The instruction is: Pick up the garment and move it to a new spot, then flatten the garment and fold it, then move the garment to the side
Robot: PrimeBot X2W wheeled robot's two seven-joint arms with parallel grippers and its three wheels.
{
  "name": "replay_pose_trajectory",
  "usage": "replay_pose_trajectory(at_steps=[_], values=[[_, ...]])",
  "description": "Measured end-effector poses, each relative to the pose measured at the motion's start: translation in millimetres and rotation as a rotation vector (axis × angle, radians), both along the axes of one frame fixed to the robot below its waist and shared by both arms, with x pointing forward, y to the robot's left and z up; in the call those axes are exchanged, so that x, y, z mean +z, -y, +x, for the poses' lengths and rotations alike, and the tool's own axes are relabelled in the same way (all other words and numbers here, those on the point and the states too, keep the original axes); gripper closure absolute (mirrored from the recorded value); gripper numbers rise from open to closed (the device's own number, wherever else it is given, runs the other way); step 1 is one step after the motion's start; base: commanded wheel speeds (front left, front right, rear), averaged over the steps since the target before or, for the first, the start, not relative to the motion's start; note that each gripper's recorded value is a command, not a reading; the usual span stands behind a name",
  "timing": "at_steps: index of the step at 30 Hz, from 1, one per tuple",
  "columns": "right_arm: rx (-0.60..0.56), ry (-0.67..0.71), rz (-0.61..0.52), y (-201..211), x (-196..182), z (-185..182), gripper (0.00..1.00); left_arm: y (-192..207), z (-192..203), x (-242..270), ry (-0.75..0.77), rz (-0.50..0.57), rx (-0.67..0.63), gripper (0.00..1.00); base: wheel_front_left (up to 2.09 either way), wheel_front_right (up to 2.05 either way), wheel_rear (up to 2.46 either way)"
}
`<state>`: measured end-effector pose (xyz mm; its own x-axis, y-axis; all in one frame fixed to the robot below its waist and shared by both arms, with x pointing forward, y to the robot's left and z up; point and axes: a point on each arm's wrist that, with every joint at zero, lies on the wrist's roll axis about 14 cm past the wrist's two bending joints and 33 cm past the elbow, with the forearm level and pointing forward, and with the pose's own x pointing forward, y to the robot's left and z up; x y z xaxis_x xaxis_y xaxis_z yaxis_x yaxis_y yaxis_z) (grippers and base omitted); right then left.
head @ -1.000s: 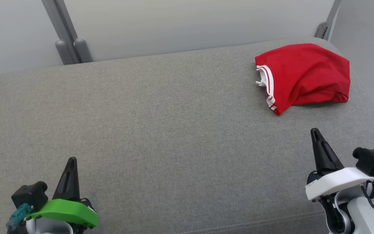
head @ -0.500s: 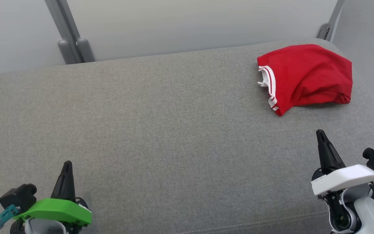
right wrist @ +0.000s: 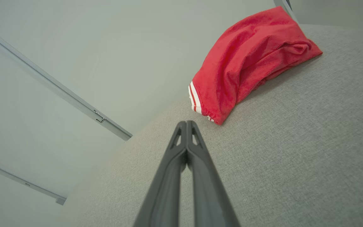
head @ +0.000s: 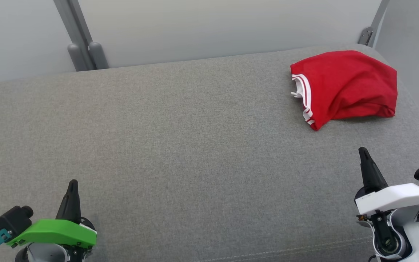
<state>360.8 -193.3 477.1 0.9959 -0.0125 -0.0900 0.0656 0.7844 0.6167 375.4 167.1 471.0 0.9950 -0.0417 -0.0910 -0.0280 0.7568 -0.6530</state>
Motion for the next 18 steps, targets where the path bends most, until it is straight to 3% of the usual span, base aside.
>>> replay_pose_trajectory(at_steps=[18], values=[[-0.046,-0.029,0.285,5.9,-4.2,4.6,1.00,-9.1,-0.1,-2.2,-0.040,-0.263,0.045,1.00,0.00,0.00,0.00]])
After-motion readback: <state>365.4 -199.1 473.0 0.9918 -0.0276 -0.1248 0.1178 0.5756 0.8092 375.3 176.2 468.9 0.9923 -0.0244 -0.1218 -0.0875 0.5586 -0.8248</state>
